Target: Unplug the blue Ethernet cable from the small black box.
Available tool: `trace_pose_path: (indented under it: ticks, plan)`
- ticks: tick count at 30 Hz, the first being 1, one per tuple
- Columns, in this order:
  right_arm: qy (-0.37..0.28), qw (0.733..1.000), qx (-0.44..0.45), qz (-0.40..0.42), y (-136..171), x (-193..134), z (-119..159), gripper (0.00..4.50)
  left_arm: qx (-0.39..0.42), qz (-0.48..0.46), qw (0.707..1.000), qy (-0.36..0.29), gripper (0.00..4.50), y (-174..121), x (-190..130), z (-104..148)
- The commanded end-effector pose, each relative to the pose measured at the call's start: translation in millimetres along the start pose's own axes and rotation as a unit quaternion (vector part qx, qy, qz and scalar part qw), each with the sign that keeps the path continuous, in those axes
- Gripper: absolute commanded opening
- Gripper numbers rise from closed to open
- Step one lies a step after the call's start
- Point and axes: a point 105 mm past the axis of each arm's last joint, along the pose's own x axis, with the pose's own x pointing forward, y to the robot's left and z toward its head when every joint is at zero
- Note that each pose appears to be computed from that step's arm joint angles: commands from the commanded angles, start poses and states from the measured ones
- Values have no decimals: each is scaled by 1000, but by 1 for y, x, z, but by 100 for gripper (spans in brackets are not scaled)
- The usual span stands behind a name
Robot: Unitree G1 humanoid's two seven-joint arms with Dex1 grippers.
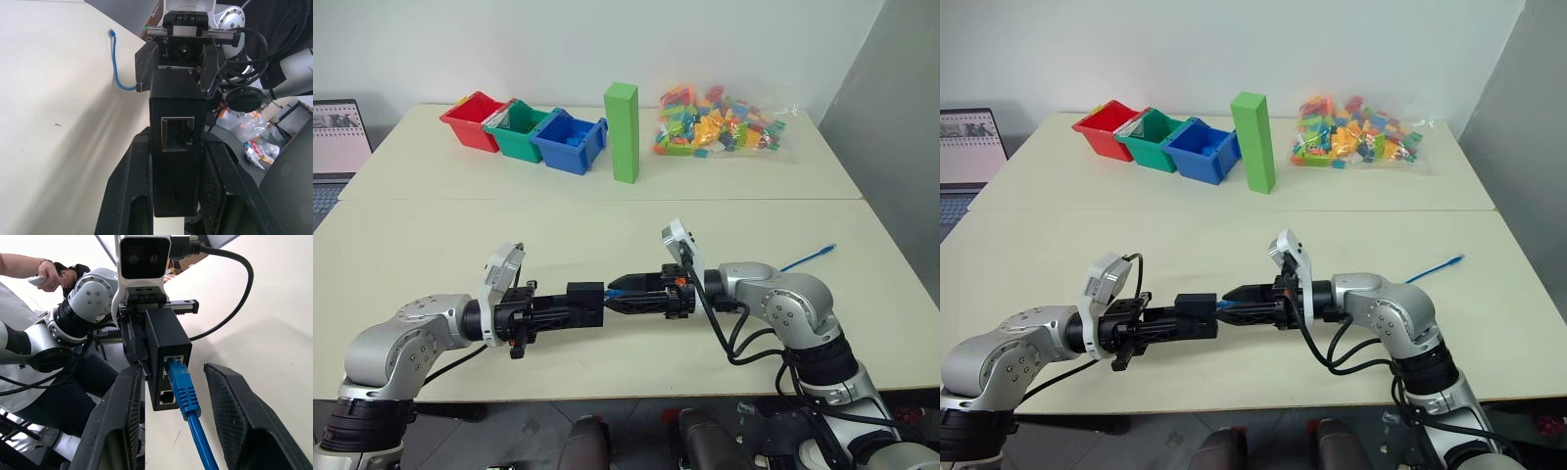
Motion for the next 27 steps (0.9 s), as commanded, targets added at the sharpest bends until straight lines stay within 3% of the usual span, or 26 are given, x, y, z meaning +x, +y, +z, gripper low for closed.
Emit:
trace_pose_path:
  ticks: [1,7,8,16,27]
  plan:
    - [-7,1000,-6,9,4,1,6,212,13,-9,1000,-3,79,-5,3,4]
    - [-3,1000,-7,13,5,0,4,212,13,-8,1000,-4,79,-5,4,4]
    - [-3,1000,-6,14,5,0,4,174,13,-8,1000,-3,79,-5,4,4]
    - [-2,1000,-2,27,9,-1,5,10,12,-10,1000,1,79,-7,3,3]
    - [10,1000,8,21,4,-9,0,9,10,-13,1000,4,79,-8,0,2]
